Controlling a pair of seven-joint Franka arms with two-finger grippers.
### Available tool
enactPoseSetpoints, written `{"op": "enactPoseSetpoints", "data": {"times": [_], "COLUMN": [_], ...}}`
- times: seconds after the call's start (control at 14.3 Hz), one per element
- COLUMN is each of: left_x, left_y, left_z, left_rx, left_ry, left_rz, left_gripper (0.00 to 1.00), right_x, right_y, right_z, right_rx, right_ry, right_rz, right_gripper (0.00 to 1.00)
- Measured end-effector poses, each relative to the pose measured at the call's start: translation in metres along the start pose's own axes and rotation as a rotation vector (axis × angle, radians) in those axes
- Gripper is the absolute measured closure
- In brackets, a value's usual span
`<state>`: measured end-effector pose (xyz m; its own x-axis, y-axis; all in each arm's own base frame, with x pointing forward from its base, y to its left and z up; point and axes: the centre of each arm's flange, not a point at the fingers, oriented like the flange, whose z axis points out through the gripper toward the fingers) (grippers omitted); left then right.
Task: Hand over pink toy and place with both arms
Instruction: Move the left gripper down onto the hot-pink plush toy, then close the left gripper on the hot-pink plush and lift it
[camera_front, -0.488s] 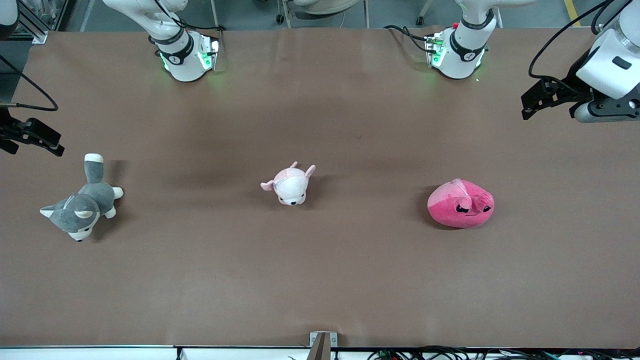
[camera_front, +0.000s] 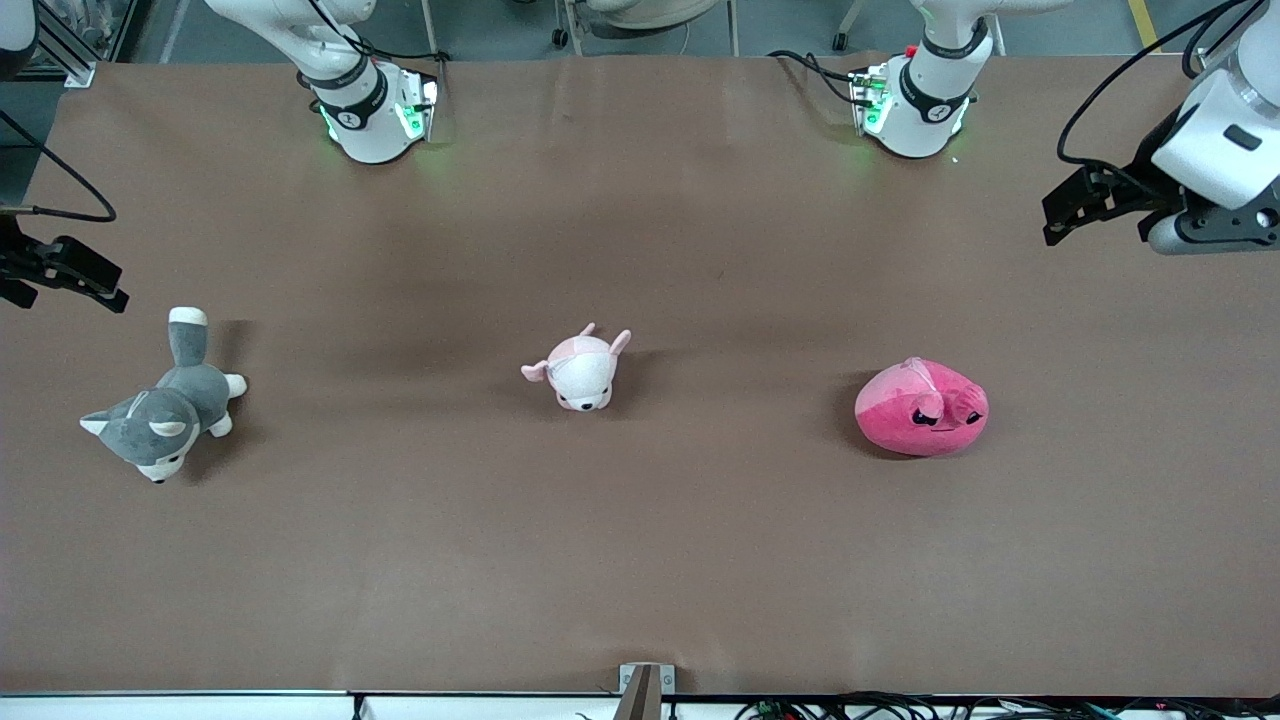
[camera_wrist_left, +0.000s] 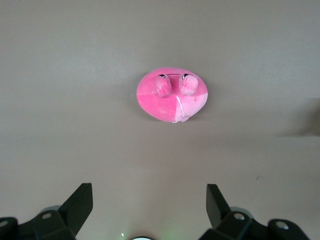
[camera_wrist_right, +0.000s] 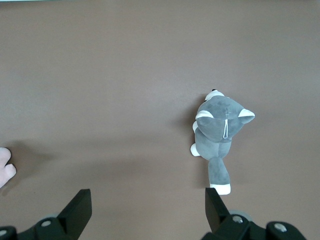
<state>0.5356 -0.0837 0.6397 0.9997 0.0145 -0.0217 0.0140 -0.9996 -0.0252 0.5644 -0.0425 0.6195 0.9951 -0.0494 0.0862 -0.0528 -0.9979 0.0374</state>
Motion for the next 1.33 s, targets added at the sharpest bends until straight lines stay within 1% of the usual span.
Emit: {"op": "enactPoseSetpoints", "data": {"times": [0.42, 0.77, 0.98, 1.12, 1.26, 1.33], "left_x": [0.049, 0.075, 0.084, 0.088, 0.093, 0.094], "left_y": [0.002, 0.005, -0.01, -0.022, -0.026, -0.025], "left_z": [0.064, 0.15, 0.208, 0.24, 0.261, 0.267], "left_rx": [-0.014, -0.031, -0.043, -0.047, -0.05, -0.057], "left_ry": [-0.005, 0.043, 0.084, 0.083, 0.068, 0.066], "left_rz": [-0.004, -0.01, -0.04, -0.061, -0.07, -0.073], "left_gripper": [0.0, 0.0, 0.0, 0.0, 0.03, 0.11], "right_x": [0.001, 0.001, 0.001, 0.001, 0.001, 0.001], "right_y": [0.0, -0.001, 0.002, 0.005, 0.005, 0.005], "right_z": [-0.005, -0.006, -0.006, -0.006, -0.007, -0.009], "right_rx": [0.0, 0.0, 0.0, -0.001, -0.001, -0.001], "right_ry": [0.01, 0.012, 0.011, 0.011, 0.014, 0.018], "right_rz": [0.001, -0.001, 0.006, 0.012, 0.013, 0.013], "right_gripper": [0.0, 0.0, 0.0, 0.0, 0.0, 0.0]}}
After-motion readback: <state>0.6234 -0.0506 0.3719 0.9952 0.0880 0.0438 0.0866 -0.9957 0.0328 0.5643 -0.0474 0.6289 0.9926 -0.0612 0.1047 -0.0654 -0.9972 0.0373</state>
